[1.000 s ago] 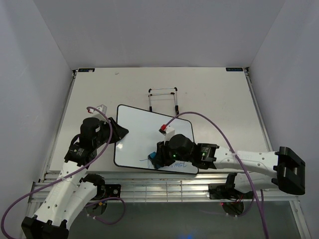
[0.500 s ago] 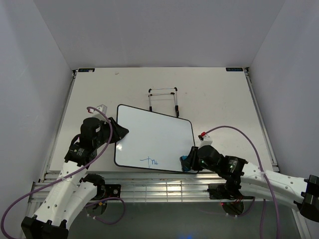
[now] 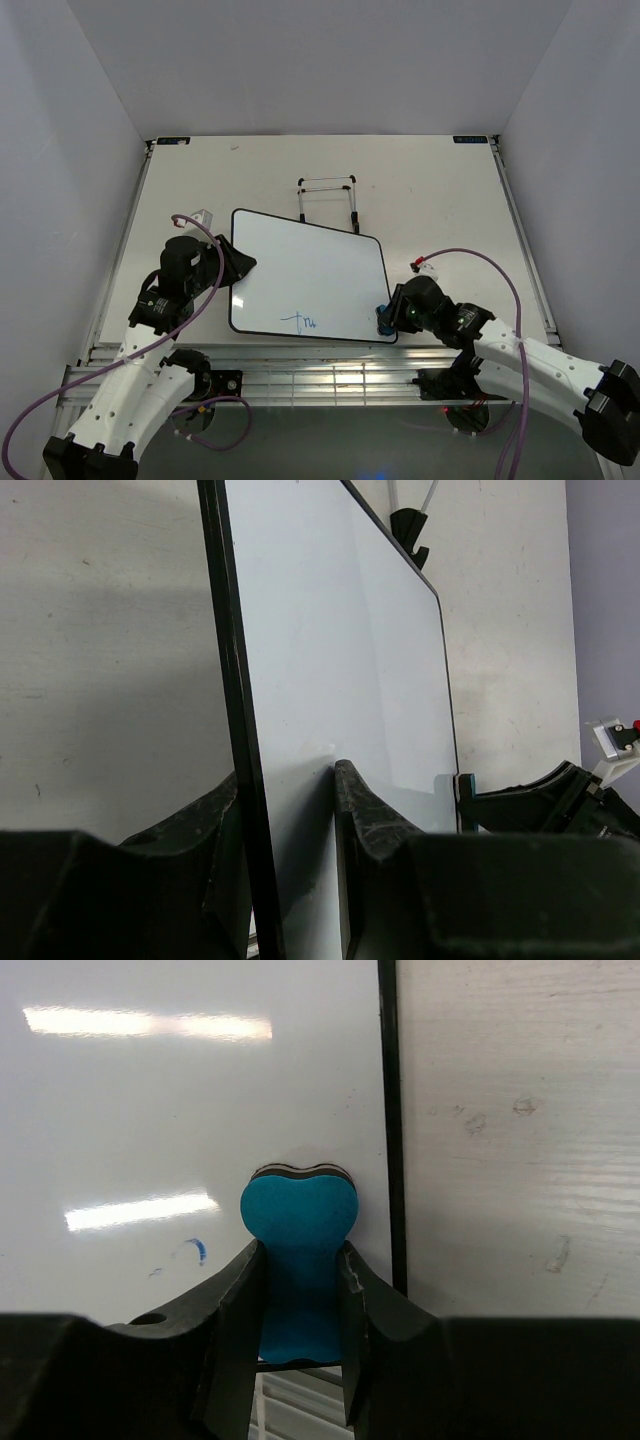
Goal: Erase the whiteboard
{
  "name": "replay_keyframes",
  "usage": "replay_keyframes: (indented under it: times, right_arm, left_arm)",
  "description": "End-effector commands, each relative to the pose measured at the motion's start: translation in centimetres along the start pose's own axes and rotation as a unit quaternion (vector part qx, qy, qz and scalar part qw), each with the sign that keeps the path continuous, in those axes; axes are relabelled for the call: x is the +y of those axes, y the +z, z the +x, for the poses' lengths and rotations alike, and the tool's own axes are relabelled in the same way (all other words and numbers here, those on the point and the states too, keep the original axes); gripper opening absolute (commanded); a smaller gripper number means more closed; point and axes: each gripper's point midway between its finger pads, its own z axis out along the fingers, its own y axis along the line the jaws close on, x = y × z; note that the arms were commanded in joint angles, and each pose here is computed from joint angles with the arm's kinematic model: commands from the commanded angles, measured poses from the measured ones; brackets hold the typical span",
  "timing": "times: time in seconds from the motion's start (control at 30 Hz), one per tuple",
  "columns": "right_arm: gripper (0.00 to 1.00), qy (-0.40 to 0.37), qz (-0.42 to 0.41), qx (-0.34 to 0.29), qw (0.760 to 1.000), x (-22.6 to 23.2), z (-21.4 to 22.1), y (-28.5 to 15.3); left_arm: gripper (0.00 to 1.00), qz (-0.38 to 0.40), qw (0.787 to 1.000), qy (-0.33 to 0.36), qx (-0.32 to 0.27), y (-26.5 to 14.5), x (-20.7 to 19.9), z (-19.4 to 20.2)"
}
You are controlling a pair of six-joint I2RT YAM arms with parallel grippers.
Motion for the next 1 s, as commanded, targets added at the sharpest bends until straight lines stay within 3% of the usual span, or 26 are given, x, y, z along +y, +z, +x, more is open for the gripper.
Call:
replay_keyframes:
  times: [0.0, 0.1, 0.2, 0.23, 0.3, 0.47, 0.5, 0.6, 0.73, 0.87, 0.97]
  right_arm:
    - [0.08, -0.038, 0.108, 0.066, 0.991, -6.1, 3.4, -0.5]
    - [0.08, -0.054, 0.101, 0.060, 0.992, -5.4, 2.6, -0.7]
    - [0.08, -0.082, -0.013, 0.085, 0.993, -0.9, 3.1, 0.2]
    - [0.08, -0.086, -0.083, 0.106, 0.987, 2.0, 3.6, 0.4]
    - [0.08, -0.097, -0.137, 0.117, 0.979, 4.8, 3.9, 0.3]
    - [0.08, -0.159, -0.149, 0.120, 0.969, 11.5, 3.3, 1.0]
    - [0.08, -0.179, -0.180, 0.114, 0.961, 15.2, 3.2, -0.1]
    - [0.08, -0.218, -0.181, 0.145, 0.948, 18.7, 6.3, 1.0]
    - [0.08, -0.250, -0.244, 0.148, 0.925, 27.0, 8.3, -0.3]
    - [0.08, -0.282, -0.250, 0.165, 0.912, 30.2, 10.5, -0.1]
    - [0.08, -0.292, -0.211, 0.166, 0.918, 28.8, 10.7, 1.3]
  left_arm:
    - [0.00, -0.047, 0.994, 0.081, -0.059, -0.3, 1.7, -2.8]
    - [0.00, -0.046, 0.994, 0.083, -0.056, -0.2, 1.7, -2.6]
    - [0.00, -0.034, 0.995, 0.085, -0.047, 0.0, 1.4, -2.3]
    - [0.00, -0.031, 0.995, 0.085, -0.045, 0.1, 1.2, -2.3]
    - [0.00, -0.029, 0.995, 0.086, -0.042, 0.1, 1.2, -2.2]
    - [0.00, -0.027, 0.995, 0.087, -0.042, 0.1, 1.1, -2.1]
    - [0.00, -0.026, 0.995, 0.087, -0.042, 0.1, 1.1, -2.1]
    - [0.00, -0.028, 0.995, 0.088, -0.043, 0.1, 1.1, -2.1]
    - [0.00, -0.029, 0.995, 0.087, -0.047, 0.0, 1.2, -2.2]
    - [0.00, -0.029, 0.995, 0.088, -0.046, 0.0, 1.2, -2.2]
    - [0.00, -0.030, 0.994, 0.088, -0.049, -0.1, 1.2, -2.3]
